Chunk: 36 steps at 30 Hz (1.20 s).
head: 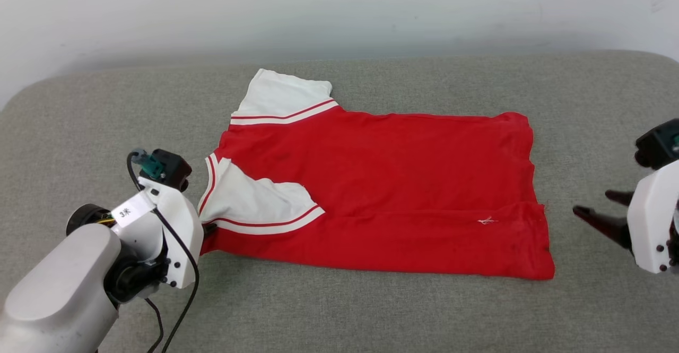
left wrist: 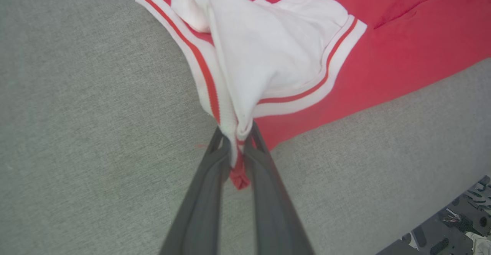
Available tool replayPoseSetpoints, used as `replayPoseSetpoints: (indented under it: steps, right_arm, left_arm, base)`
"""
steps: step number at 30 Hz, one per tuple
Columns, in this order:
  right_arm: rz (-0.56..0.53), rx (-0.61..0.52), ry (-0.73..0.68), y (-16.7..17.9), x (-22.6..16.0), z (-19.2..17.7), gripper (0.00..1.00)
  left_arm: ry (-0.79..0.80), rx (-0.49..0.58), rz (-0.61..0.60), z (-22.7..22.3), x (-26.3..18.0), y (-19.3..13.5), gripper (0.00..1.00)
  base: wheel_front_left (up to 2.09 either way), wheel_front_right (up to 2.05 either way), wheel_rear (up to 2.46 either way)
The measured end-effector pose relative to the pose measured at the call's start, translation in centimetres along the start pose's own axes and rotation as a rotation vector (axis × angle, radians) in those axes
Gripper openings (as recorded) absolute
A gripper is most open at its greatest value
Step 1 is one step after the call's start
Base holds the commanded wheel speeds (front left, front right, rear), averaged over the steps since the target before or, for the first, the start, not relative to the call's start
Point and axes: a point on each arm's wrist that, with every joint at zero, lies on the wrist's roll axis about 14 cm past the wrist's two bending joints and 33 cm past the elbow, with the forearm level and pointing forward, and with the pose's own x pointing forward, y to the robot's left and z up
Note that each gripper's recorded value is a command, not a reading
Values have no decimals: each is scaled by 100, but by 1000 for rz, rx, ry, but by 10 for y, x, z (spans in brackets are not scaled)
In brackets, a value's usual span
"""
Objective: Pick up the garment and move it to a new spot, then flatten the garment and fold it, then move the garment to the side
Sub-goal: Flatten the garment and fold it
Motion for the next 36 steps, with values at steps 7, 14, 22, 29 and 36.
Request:
replayPoseSetpoints:
  steps: [7, 14, 22, 29, 36]
  right_arm:
    - [34, 59, 209, 14, 35, -44, 100]
    - [64, 107, 296, 32, 63, -75, 100]
    - [59, 154, 345, 39, 81, -101, 100]
    - [67, 136, 258, 42, 81, -88, 0]
    - [78, 105, 128, 41, 61, -63, 0]
  left_arm:
    - [-15, 20, -14, 1, 0, -9, 0]
    - [-15, 3, -15, -3, 6, -8, 0]
    - [-5, -18, -15, -11, 12, -6, 0]
    - [-6, -31, -11, -16, 12, -6, 0]
    - [-38, -42, -12, -17, -2, -9, 0]
  base:
    - [0, 0, 0]
    - [0, 0, 0]
    - [0, 0, 0]
    - [0, 0, 0]
    - [0, 0, 0]
